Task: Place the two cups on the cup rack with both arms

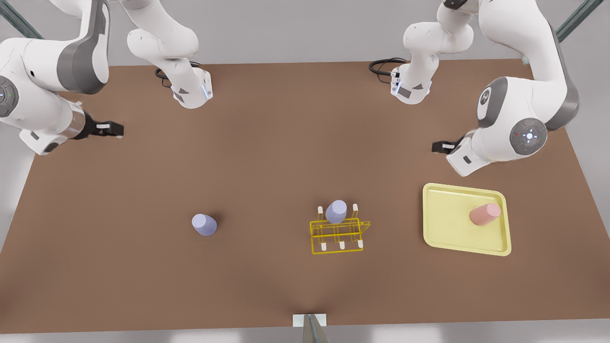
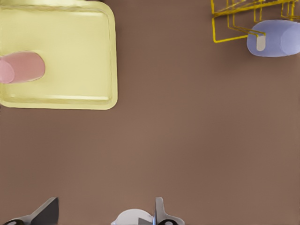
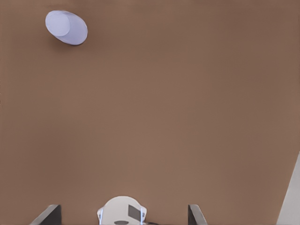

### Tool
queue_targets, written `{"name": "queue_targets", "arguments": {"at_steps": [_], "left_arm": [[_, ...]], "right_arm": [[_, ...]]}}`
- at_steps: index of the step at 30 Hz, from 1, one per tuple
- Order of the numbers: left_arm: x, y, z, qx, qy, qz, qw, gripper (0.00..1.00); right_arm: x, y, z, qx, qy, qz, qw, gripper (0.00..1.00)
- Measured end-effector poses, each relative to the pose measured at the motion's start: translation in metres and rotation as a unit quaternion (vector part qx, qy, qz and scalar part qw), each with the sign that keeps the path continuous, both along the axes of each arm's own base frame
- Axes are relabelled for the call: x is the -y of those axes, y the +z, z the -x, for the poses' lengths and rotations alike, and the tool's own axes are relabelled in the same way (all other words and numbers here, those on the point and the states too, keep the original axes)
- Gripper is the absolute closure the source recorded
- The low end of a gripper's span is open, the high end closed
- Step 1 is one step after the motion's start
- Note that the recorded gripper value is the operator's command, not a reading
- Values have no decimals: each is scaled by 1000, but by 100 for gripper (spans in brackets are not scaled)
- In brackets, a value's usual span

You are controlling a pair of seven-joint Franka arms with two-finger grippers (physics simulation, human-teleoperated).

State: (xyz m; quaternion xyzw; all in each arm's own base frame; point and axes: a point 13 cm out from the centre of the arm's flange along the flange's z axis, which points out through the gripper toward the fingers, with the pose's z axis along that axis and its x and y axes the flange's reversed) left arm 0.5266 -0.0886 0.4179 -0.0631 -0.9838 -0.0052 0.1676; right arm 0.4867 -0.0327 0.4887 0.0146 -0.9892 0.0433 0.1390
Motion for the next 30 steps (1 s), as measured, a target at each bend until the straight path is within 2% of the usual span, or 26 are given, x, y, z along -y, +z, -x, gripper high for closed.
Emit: {"name": "queue_targets", "arguments": {"at_steps": [3,6,8,11,14,18,24,27,30], "left_arm": [[6,5,-18,37,7,9,999,0],[-9,-11,-36,46,27,13,998,0],[-80,-63,-67,38,77,18,996,0],[-206,-159,-97,44,140,31,989,0],[-245,-192,-110,80,128,33,988,0],[-259,-231,-109,105,92,33,990,0],[-276,-272,-95,122,54,30,991,0],[-278,-292,-88,121,37,33,991,0],[-280,-308,-88,126,22,34,991,0]], "right_arm": [[4,-14,-23,23,4,-2,1000,0],[-8,-100,-59,-15,26,4,1000,0],[-53,-159,-72,-24,69,6,997,0],[-77,-223,-87,-3,87,2,996,0],[-91,-253,-112,43,82,-16,996,0],[-117,-266,-159,109,59,-49,991,0],[-143,-269,-213,170,34,-69,982,0],[-149,-284,-219,173,26,-71,982,0],[-150,-309,-208,155,17,-70,985,0]]}}
